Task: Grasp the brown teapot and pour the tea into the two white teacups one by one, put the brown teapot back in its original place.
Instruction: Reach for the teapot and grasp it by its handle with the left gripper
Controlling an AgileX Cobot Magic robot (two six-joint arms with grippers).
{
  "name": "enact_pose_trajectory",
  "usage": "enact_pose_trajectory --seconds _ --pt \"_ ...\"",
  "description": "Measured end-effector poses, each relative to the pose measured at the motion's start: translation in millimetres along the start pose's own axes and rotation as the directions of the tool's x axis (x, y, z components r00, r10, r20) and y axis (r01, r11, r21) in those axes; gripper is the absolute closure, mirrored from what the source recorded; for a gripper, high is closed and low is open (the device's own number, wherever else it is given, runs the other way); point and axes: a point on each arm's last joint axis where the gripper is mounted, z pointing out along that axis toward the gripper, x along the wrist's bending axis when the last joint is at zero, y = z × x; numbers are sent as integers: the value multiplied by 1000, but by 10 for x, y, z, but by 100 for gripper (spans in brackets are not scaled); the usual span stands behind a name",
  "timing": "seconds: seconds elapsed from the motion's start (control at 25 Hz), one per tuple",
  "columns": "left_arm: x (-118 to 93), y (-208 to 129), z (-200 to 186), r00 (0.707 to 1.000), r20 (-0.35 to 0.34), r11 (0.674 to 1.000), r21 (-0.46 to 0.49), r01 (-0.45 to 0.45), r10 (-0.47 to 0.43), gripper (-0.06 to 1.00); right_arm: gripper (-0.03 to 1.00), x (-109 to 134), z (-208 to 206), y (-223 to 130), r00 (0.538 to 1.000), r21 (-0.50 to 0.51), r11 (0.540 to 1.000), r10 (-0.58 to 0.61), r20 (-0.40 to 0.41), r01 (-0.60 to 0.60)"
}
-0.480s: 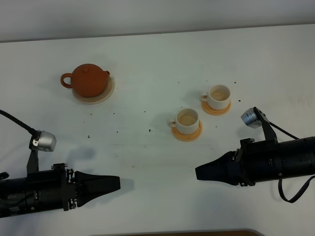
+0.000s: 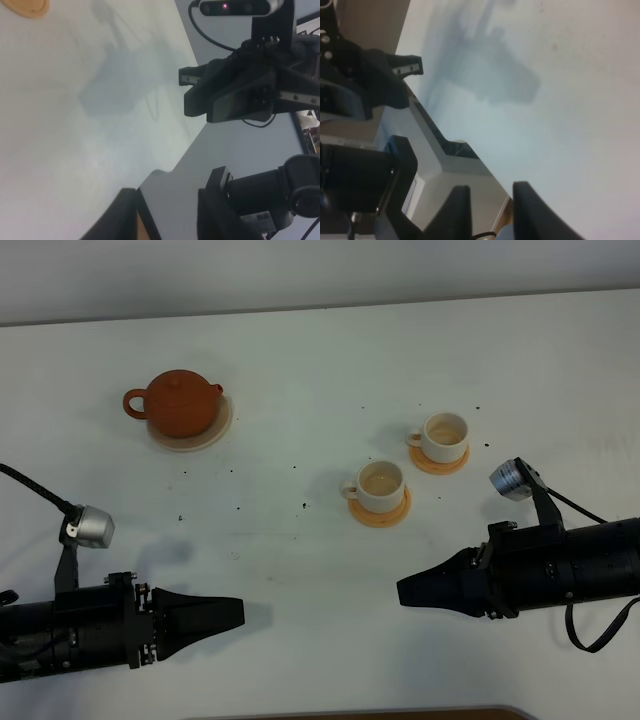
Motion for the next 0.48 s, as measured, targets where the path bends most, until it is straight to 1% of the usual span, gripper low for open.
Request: enact_pose_trajectory --seconds 0.16,0.24,0.4,0.48 --pt "0 5 0 1000 1 1000 -6 6 -6 61 73 0 0 0 1000 0 1000 0 0 0" --pt "4 28 0 1000 -4 999 -31 23 -23 61 73 0 0 0 1000 0 1000 0 0 0" --pt "27 99 -4 998 -24 993 -110 50 -53 61 73 0 0 0 1000 0 1000 0 0 0" --pt "29 110 -5 998 -26 991 -119 52 -56 61 73 0 0 0 1000 0 1000 0 0 0"
